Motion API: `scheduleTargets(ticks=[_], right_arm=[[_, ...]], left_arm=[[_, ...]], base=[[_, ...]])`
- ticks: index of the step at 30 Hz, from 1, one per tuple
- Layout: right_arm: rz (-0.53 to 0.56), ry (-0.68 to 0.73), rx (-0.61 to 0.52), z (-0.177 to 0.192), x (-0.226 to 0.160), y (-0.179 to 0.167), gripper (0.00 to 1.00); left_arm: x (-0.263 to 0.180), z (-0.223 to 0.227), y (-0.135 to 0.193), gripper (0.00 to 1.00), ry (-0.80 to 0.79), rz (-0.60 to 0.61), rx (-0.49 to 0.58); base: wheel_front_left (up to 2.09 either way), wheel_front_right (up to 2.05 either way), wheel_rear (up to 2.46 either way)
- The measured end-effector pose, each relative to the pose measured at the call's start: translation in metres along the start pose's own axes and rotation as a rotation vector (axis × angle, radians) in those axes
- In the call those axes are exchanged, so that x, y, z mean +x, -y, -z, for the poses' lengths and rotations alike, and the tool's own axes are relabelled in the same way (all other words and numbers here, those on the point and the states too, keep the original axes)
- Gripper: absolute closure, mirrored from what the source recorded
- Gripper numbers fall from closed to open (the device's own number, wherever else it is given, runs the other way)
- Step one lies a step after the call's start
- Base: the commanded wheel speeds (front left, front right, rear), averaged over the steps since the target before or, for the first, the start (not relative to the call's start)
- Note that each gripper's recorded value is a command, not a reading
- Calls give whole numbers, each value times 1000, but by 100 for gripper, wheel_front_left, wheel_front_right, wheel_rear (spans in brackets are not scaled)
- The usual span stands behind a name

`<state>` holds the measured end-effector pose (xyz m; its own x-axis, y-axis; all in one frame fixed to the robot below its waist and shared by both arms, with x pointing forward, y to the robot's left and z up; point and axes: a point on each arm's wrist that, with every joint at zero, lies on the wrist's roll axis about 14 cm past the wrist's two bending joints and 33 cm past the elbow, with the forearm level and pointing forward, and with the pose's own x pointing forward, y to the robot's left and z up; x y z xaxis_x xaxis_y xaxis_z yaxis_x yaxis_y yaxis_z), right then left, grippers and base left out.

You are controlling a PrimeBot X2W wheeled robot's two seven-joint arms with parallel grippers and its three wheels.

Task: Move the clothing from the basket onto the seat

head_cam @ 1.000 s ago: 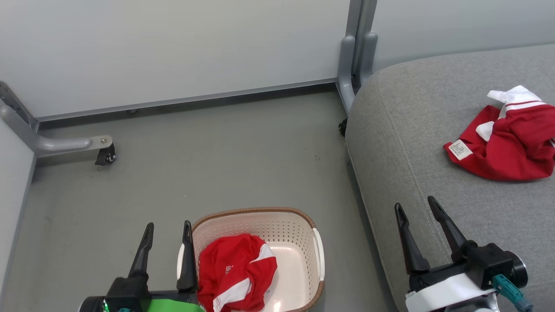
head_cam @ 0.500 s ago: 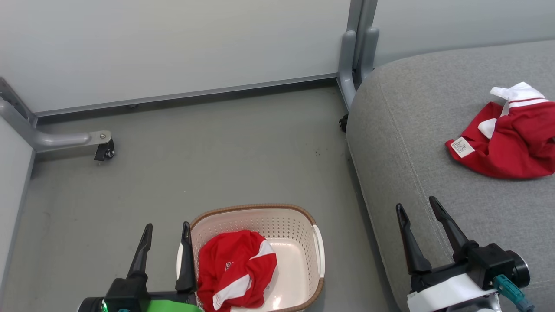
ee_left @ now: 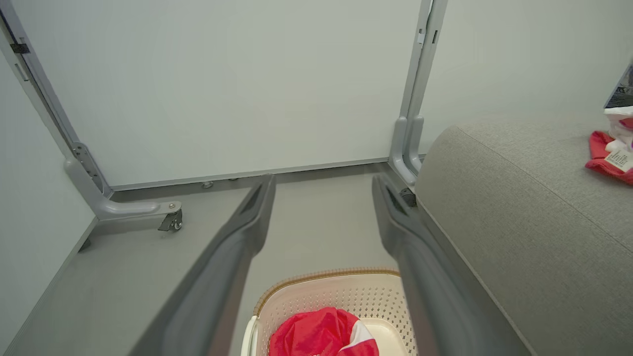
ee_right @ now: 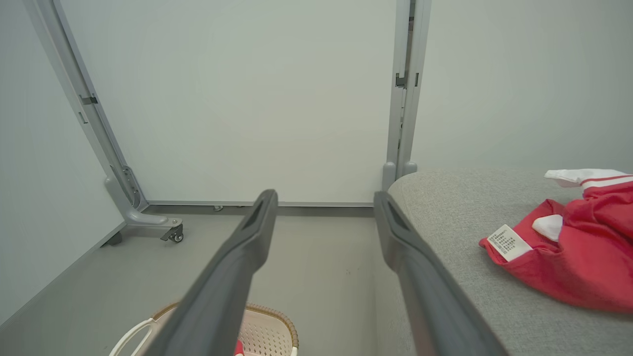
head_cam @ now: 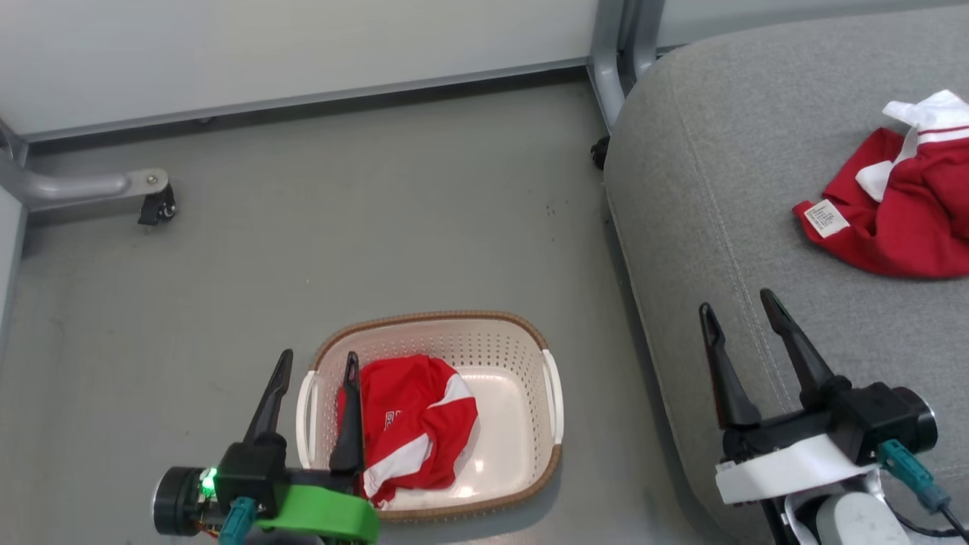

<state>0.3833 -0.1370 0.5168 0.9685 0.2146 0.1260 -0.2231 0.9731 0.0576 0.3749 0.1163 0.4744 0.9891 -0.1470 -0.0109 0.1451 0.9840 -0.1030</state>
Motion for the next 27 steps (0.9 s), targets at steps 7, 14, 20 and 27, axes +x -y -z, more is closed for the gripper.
scheduleTargets(ticks=[7,14,20,27], right_arm=[[20,23,-17,1,29,16,0],[35,24,-29,14,60,31,0],[45,29,-41,29,86,44,0],[66,35,-44,47,105,56,0]], left_arm=[[33,38,22,0,-99,125,33],[61,112,48,0,-304,295,74],[80,179,58,0,-485,402,133],[91,255,47,0,-684,449,218]], base=[[0,0,0],[0,0,0],[0,0,0],[0,0,0]])
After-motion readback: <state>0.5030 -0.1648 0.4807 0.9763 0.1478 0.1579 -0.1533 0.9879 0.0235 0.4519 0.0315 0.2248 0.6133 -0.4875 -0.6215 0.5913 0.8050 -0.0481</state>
